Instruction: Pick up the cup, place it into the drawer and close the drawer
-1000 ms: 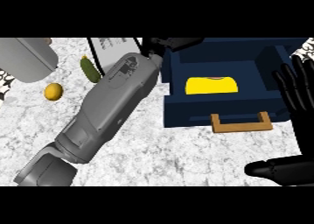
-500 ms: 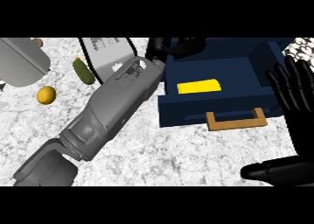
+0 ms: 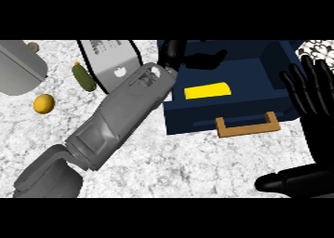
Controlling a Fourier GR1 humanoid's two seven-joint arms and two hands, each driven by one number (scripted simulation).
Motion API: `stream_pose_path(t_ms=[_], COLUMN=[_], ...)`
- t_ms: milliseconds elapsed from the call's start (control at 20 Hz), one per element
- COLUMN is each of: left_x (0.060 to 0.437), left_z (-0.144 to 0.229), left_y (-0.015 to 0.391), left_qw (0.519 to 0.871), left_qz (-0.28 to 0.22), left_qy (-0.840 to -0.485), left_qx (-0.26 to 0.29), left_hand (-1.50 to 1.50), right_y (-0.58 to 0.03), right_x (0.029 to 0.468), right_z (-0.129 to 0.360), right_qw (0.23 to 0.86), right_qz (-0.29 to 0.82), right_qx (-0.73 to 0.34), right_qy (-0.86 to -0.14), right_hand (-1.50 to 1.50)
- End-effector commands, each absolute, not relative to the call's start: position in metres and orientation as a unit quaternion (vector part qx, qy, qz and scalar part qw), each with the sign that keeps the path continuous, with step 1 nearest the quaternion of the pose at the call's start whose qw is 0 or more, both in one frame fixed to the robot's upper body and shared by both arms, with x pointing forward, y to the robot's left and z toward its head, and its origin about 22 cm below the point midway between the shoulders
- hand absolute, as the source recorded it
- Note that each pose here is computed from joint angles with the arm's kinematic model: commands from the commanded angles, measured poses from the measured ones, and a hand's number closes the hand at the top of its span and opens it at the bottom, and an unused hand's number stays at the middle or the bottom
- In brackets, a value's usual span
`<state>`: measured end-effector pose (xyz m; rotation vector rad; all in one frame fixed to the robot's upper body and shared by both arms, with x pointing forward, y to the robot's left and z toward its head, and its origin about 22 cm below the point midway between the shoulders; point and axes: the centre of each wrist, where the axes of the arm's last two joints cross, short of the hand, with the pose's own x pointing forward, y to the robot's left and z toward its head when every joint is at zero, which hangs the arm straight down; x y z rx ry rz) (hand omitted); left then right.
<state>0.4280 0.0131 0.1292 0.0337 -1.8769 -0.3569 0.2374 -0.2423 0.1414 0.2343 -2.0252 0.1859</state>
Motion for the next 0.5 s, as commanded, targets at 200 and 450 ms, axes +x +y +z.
stream_pose_path(t_ms=[200,450], left_x=[0.425,0.417], left_z=[0.138,0.144], left_y=[0.008,0.001], left_qw=[0.559,0.542], left_qz=[-0.111,-0.071], left_qy=[-0.820,-0.830], left_qx=[-0.041,-0.107], left_hand=[-1.50,-1.50], right_y=[-0.246,-0.247], right_x=[0.237,0.236], right_z=[0.148,0.143], right_qw=[0.519,0.539], right_qz=[0.058,0.062], right_qx=[0.129,0.136], right_qy=[-0.843,-0.829], right_hand=[-1.50,-1.50])
